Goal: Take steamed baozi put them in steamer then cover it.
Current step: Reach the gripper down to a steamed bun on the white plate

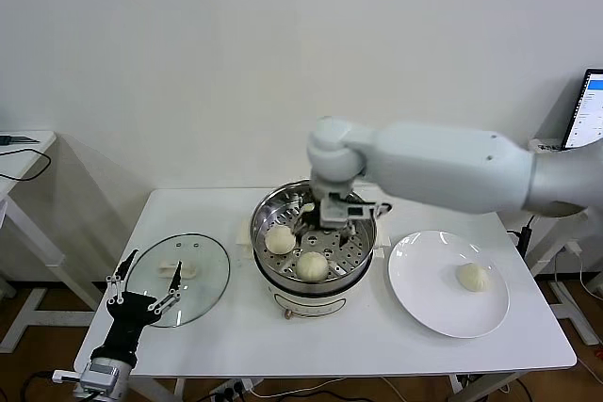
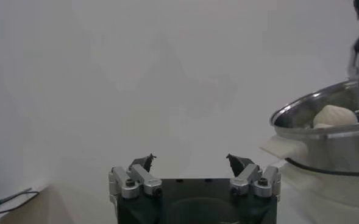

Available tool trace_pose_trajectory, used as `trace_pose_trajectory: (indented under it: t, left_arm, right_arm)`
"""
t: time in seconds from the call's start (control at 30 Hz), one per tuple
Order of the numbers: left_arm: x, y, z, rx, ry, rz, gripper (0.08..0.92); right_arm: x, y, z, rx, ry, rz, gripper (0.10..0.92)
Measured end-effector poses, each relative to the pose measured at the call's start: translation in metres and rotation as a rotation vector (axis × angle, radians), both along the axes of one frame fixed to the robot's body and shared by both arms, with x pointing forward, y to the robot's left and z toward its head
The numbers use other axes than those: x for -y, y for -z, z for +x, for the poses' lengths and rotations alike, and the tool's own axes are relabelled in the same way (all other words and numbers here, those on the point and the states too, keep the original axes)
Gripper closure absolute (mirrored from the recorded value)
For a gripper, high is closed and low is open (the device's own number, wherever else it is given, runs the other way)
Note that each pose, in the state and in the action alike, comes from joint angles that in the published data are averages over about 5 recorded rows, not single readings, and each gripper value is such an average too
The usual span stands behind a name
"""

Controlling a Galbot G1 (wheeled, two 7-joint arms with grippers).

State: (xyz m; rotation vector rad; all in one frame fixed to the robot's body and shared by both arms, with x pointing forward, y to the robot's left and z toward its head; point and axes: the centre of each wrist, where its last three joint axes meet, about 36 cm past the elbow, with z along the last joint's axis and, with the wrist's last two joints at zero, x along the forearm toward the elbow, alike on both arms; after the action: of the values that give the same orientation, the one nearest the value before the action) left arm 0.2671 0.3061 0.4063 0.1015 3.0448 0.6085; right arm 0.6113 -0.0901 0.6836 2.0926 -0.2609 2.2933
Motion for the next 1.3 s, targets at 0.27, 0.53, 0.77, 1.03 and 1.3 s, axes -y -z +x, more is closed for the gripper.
trace_pose_trajectory:
  t: [0.27, 0.53, 0.77, 1.03, 1.3]
  left_arm:
    - [0.003, -0.001, -0.002, -0.001, 0.009, 0.005, 0.177]
    - [0.006, -0.001, 0.000, 0.002, 0.022, 0.008, 0.177]
    - [0.009, -0.001, 0.002, 0.004, 0.029, 0.005, 0.177]
    - [0.010, 0.001, 0.000, -0.002, 0.029, 0.004, 0.177]
    - [0.011, 0.001, 0.000, -0.004, 0.026, 0.003, 0.177]
  right_arm:
    - [0.104, -0.020, 0.019, -0.023, 0.394, 0.061, 0.200]
    - [0.220, 0.012, 0.030, -0.055, 0.800, 0.065, 0.200]
    - [0.291, 0.056, 0.029, -0.075, 1.048, 0.051, 0.200]
    - [0.333, 0.103, 0.027, -0.082, 1.209, 0.050, 0.200]
    - [0.353, 0.140, 0.025, -0.076, 1.294, 0.052, 0.200]
